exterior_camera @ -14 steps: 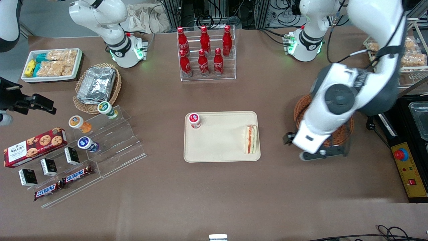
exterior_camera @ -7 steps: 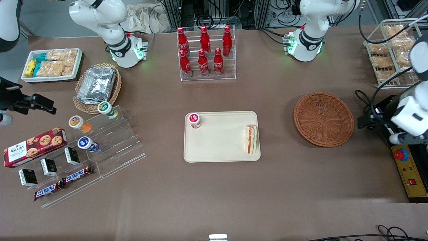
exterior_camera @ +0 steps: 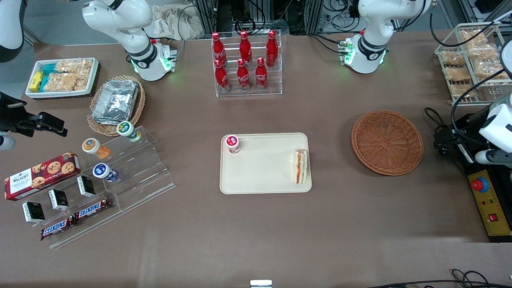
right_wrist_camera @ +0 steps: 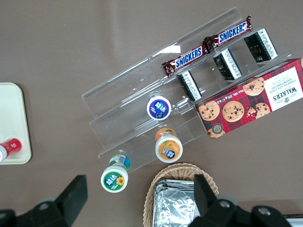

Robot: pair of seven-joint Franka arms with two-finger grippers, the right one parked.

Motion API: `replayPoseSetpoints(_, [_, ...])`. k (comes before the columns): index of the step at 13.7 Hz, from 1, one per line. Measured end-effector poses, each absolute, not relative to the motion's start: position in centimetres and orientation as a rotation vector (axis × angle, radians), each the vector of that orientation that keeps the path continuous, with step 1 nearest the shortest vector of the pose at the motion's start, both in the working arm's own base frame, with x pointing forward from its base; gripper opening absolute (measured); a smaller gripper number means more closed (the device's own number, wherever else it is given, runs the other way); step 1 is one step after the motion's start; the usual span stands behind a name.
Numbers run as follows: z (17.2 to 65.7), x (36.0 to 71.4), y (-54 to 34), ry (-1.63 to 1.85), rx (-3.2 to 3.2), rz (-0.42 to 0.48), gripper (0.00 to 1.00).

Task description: Place sandwich from basket to tray

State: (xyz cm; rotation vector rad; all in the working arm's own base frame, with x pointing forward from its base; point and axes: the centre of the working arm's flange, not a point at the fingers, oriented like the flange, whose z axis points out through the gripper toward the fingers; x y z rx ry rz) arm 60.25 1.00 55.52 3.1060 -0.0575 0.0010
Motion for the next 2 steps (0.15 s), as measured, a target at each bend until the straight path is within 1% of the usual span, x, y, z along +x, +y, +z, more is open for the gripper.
replayPoseSetpoints(2, [55.81, 60.3, 1.06, -0.056, 3.106, 0.01, 1.0])
